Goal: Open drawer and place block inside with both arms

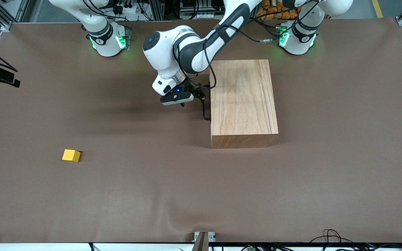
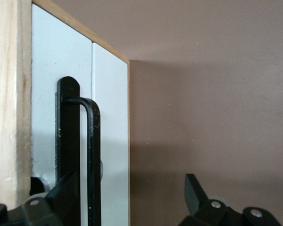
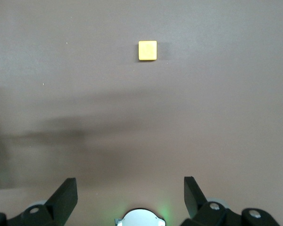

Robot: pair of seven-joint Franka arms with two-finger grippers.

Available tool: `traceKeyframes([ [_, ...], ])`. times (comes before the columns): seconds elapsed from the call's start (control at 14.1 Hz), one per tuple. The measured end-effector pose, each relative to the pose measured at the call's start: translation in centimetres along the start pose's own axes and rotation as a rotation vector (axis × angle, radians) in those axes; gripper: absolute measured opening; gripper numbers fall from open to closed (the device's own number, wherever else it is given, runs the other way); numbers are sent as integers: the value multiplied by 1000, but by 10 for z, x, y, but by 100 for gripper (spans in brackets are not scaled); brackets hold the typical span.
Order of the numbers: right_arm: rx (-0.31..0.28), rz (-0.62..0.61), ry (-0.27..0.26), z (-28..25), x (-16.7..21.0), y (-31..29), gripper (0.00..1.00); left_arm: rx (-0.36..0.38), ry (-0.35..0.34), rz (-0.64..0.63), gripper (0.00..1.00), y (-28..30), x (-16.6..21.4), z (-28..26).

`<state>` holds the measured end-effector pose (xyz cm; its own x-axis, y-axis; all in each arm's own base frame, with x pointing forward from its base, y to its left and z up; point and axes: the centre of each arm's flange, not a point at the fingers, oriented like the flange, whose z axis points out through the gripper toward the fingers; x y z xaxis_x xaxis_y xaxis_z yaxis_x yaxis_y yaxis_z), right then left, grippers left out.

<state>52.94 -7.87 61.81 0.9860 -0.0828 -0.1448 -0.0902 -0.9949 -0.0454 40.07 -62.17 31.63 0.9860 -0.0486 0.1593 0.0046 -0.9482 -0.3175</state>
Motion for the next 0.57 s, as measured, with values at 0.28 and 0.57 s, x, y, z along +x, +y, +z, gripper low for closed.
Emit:
traceKeyframes([
  [0.28,0,0,0,0,0,0,100,51,-27,-3,100,-7,-1,6],
  [0.57,0,-1,-2,2,1,-1,100,67,-37,-7,100,-10,0,8],
])
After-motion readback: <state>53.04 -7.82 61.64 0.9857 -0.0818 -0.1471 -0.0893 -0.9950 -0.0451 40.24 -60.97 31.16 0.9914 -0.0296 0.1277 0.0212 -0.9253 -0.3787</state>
